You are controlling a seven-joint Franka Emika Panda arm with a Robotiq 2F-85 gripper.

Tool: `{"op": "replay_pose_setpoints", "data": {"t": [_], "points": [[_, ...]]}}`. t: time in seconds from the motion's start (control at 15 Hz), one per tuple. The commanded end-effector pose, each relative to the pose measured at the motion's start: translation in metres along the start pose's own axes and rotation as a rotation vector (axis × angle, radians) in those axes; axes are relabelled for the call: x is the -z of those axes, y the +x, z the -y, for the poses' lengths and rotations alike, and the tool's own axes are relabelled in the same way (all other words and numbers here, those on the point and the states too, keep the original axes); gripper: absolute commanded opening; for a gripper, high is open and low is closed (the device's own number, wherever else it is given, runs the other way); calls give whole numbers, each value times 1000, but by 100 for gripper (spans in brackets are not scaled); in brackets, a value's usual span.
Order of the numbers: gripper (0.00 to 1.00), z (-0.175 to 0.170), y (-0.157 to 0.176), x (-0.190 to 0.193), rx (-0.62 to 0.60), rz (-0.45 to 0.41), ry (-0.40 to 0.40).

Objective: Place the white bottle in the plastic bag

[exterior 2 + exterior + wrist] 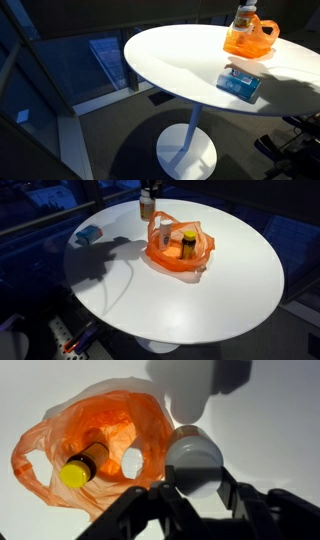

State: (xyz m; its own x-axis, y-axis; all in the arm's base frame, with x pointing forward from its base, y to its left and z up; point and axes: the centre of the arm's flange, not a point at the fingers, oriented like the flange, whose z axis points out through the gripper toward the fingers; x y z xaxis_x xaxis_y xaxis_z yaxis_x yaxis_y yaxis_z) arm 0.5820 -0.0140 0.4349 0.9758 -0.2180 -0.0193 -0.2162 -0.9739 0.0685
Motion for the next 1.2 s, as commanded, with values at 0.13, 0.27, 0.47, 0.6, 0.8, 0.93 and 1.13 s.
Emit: {"op": "replay_pose_setpoints", "data": {"t": [0.13,0.27,0.47,0.6,0.8,0.93,1.13], "points": [[19,-53,12,62,-74,-50,23],[19,-71,16,75,-108,-73,25],[19,-94,19,85,-147,-90,24],[19,-106,18,85,-166,-91,17],[19,-122,13,75,-186,-80,6],[19,-132,9,68,-197,-68,2],[19,-146,3,50,-217,-56,-7]]}}
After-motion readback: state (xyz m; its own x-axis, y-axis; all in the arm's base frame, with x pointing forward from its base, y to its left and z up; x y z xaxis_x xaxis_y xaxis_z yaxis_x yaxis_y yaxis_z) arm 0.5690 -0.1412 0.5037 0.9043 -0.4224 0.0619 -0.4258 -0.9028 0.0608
